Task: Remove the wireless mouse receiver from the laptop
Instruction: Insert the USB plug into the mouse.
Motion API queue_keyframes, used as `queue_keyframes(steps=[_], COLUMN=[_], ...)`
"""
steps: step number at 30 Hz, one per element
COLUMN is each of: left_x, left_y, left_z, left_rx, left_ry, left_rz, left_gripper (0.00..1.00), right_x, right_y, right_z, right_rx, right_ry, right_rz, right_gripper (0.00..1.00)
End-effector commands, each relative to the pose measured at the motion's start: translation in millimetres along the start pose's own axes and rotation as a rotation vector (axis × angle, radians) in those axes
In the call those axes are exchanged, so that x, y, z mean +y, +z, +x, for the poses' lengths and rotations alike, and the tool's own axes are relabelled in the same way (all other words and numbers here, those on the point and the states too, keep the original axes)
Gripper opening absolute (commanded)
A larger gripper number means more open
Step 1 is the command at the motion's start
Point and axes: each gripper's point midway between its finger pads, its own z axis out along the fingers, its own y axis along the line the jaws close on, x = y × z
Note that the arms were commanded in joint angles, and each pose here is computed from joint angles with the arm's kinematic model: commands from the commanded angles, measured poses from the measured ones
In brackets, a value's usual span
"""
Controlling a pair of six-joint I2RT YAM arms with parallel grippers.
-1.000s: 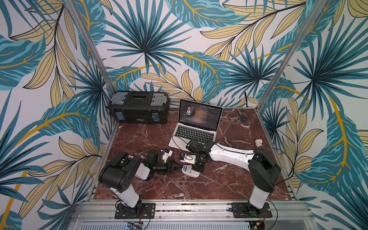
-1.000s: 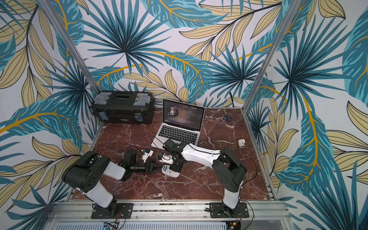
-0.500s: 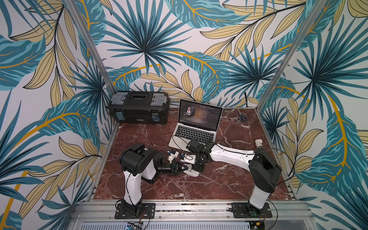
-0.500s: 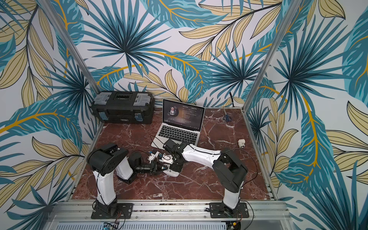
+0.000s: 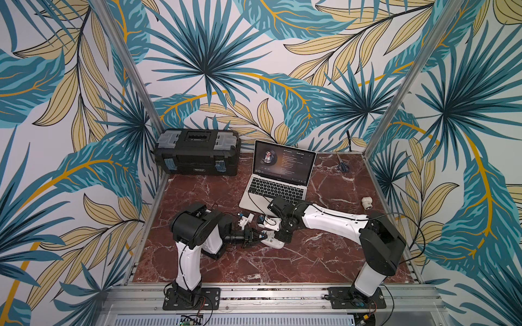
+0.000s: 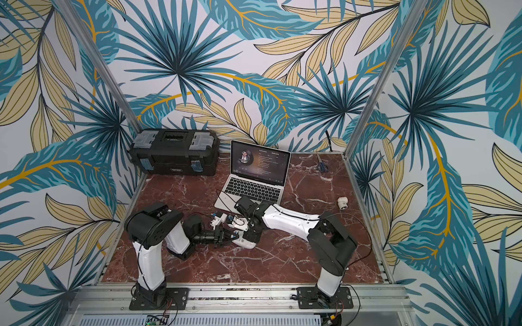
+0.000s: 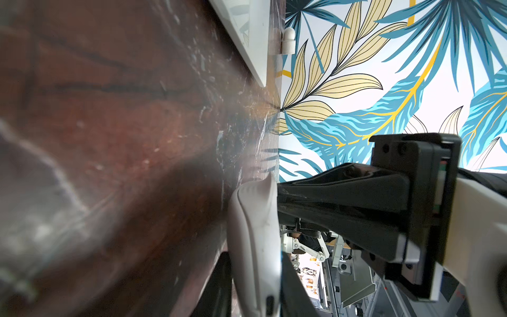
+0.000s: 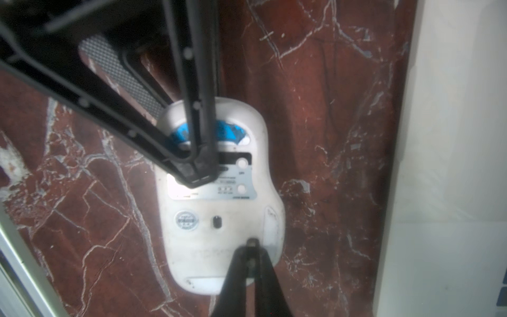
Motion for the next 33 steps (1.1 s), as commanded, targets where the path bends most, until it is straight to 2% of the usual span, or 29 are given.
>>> queue_keyframes(steps=[1, 12, 14, 21, 26, 29, 31, 33], left_x=[-30, -76, -78, -82, -93, -99, -102, -102], left_y=[1, -3, -4, -4, -6, -8, -8, -7], left_z=[-12, -23, -24, -22, -22, -23, -23, -24], left_rx=[-0.033, -0.070, -0.070, -0.070, -0.078, -0.089, -0.090, -0.093], left_ry=[0.076, 0.146, 0.149, 0.157, 0.178, 0.189, 0.195, 0.195], left_rz=[0.074, 0.147, 0.152, 0.161, 0.179, 0.188, 0.193, 0.193], left_gripper=[0.00, 0.00, 0.00, 0.00, 0.00, 0.00, 0.00, 0.00], right_x=[7, 7, 6, 3, 4, 3, 3, 3], right_y=[-10, -38, -44, -60, -64, -64, -65, -67], right_z=[7, 0, -3, -6, -7, -7, -8, -9], right_rx=[-0.003, -0.040, -0.057, -0.083, -0.092, -0.091, -0.094, -0.102], right_ry=[-0.003, -0.007, -0.013, -0.012, -0.009, -0.006, -0.005, -0.012], right_rz=[-0.046, -0.033, -0.023, -0.005, -0.012, -0.007, -0.007, -0.003], right_gripper=[0.00, 0.02, 0.04, 0.00, 0.01, 0.07, 0.21, 0.26])
